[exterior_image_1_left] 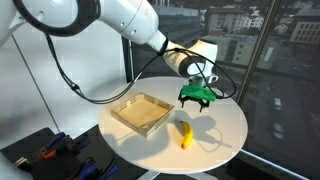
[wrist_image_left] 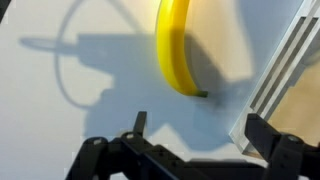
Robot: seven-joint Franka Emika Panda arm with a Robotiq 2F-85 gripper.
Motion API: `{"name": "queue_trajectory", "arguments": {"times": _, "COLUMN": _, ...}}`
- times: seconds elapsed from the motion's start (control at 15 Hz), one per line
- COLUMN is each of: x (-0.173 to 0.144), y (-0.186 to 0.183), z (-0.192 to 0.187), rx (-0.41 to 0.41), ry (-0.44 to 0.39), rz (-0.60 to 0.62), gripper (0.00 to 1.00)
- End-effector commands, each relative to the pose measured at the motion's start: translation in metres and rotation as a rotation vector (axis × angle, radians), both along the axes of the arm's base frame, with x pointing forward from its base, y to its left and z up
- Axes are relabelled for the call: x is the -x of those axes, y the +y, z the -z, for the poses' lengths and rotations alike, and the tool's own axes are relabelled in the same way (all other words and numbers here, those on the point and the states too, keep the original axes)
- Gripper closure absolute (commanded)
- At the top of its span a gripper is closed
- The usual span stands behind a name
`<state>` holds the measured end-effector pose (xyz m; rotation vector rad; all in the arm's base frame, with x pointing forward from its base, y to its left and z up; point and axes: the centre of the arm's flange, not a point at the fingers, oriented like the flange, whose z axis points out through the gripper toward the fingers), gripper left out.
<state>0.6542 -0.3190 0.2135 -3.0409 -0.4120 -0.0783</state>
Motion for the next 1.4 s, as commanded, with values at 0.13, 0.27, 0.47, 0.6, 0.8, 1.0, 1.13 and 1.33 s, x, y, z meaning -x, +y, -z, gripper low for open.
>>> {"name": "queue_trajectory", "arguments": {"times": 0.13, "x": 0.0, "y": -0.002, "z": 0.013, "rx": -0.012, "ry": -0.031, "rz": -0.022, "gripper": 0.0}}
{"name": "queue_trajectory", "arguments": {"times": 0.27, "x": -0.001, "y": -0.002, "z": 0.018, "rx": -0.01, "ry": -0.033, "rz": -0.023, "gripper": 0.0}}
{"name": "queue_trajectory", "arguments": {"times": 0.47, "x": -0.002, "y": -0.003, "z": 0.024, "rx": -0.009, "ry": -0.033, "rz": -0.022, "gripper": 0.0}}
{"name": "queue_trajectory", "arguments": {"times": 0.6, "x": -0.002, "y": -0.004, "z": 0.027, "rx": -0.007, "ry": -0.034, "rz": -0.021, "gripper": 0.0}}
{"name": "queue_trajectory", "arguments": {"times": 0.8, "x": -0.002, "y": -0.004, "z": 0.031, "rx": -0.006, "ry": -0.032, "rz": -0.021, "gripper": 0.0}}
{"name": "queue_trajectory", "arguments": {"times": 1.0, "x": -0.001, "y": -0.004, "z": 0.034, "rx": -0.007, "ry": -0.029, "rz": -0.021, "gripper": 0.0}}
{"name": "queue_trajectory", "arguments": {"times": 1.13, "x": -0.001, "y": -0.004, "z": 0.036, "rx": -0.007, "ry": -0.028, "rz": -0.022, "gripper": 0.0}}
{"name": "queue_trajectory", "arguments": {"times": 1.33, "x": -0.001, "y": -0.005, "z": 0.037, "rx": -0.01, "ry": -0.025, "rz": -0.02, "gripper": 0.0}}
